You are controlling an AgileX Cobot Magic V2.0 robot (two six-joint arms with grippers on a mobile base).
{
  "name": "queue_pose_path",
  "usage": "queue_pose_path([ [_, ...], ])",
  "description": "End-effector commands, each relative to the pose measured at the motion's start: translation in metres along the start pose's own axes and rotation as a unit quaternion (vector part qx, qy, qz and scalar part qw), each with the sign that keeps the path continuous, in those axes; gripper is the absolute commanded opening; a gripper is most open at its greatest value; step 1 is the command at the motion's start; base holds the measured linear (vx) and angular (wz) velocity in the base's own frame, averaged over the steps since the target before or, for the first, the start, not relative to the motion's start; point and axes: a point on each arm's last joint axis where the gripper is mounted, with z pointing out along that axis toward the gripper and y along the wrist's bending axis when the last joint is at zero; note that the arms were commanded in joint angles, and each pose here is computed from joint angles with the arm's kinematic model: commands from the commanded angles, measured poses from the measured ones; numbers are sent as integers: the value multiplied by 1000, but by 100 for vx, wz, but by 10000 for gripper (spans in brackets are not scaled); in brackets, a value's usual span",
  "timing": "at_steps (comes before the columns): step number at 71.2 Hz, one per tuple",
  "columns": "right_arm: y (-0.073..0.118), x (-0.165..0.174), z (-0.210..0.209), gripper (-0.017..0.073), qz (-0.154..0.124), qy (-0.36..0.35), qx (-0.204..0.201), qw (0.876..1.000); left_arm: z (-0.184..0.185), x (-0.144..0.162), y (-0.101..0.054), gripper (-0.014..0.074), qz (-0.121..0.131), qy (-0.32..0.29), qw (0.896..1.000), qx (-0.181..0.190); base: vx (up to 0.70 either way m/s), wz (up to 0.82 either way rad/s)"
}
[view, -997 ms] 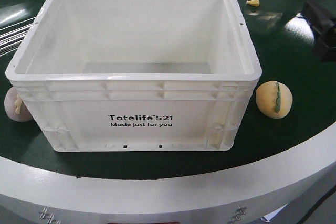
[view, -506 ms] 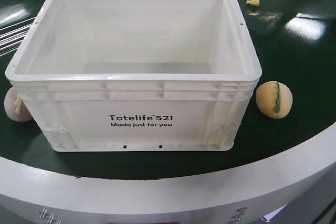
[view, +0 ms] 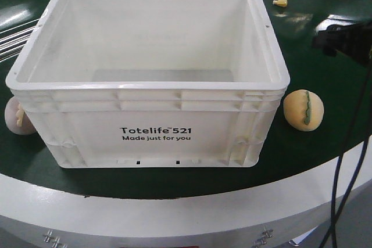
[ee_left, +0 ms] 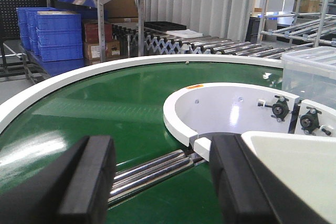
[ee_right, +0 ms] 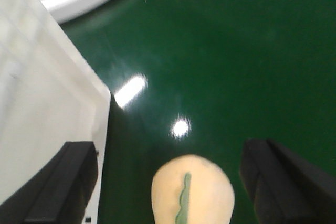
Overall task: Place moving items into box and shelve
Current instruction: 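Lower both grippers onto the plush buns beside the tote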
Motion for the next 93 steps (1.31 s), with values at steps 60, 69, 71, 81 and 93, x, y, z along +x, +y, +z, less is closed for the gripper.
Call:
queue_pose_path([
  [60, -13, 30, 91, 470, 19, 130, 12, 991, -2, -20, -2, 517, -7, -53, 999, 9, 0, 0],
  [69, -14, 35, 96, 198, 22, 148, 12, 989, 1, -17, -2, 517, -7, -42, 999, 7, 0, 0],
  [71, -14, 35, 96, 144, 22, 149, 12, 989, 2, -16, -2, 517, -7, -41, 999, 7, 0, 0],
  [81, -14, 36, 98, -20, 22, 150, 12, 988, 11, -20, -2, 517, -7, -37, 999, 6, 0, 0],
  [93, -14, 36, 98, -15, 20, 150, 12, 988, 38, -33, -3, 517, -7, -21, 1000, 3, 0, 0],
])
